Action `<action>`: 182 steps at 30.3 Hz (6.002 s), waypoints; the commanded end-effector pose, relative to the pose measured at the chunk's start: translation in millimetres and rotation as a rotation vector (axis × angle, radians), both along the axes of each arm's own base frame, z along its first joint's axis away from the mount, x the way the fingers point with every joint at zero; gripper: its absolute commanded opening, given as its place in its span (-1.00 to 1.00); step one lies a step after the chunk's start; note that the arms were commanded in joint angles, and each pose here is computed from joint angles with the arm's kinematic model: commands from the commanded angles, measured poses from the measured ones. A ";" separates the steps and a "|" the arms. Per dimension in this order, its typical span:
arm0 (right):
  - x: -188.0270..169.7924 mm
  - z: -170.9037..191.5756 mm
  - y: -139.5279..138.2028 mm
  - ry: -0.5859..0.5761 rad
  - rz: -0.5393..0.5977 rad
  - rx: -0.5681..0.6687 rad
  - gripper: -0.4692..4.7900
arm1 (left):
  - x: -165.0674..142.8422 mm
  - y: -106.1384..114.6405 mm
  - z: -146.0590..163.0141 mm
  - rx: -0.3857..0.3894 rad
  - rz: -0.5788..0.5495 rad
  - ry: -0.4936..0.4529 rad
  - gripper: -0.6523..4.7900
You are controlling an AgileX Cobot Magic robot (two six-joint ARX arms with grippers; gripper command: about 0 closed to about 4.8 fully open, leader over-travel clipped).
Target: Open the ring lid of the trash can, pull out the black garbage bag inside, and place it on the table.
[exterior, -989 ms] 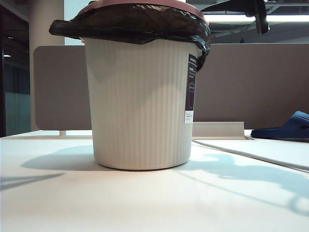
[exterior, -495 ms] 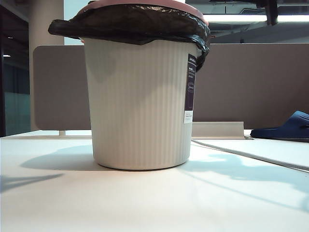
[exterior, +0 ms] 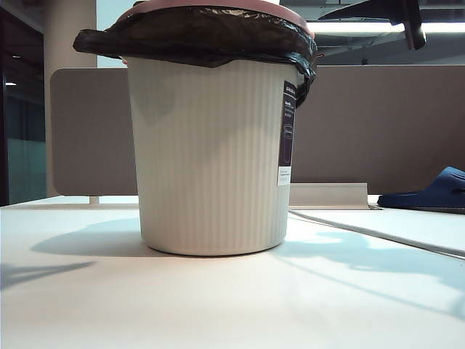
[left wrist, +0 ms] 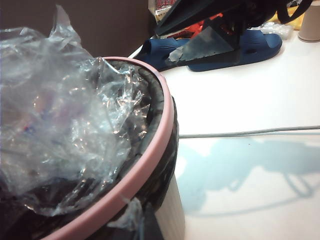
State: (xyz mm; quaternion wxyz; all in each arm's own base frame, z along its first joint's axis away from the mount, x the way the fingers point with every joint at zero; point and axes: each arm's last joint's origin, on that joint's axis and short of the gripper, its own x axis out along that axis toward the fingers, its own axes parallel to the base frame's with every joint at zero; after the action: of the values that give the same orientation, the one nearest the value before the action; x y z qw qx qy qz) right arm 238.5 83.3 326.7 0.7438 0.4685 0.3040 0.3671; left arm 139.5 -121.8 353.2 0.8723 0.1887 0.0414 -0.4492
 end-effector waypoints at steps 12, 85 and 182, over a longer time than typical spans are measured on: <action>0.3 -1.5 -0.6 -0.005 -0.037 -0.032 0.10 | -1.0 0.6 2.3 -0.011 -0.002 -0.008 -0.78; 10.5 -4.8 22.4 -0.015 0.055 0.045 0.10 | -1.2 0.5 1.7 -0.007 -0.008 -0.001 -0.78; 1.5 38.2 28.3 -0.159 0.189 0.305 0.10 | 16.5 -61.1 -5.4 0.298 0.228 -0.474 -0.78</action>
State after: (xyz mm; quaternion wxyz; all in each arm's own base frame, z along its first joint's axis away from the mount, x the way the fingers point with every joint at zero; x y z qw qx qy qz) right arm 243.0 111.7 359.2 0.6495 0.5285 0.2406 0.4910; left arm 155.9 -183.2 343.2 0.8581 0.4141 -0.0642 -0.2967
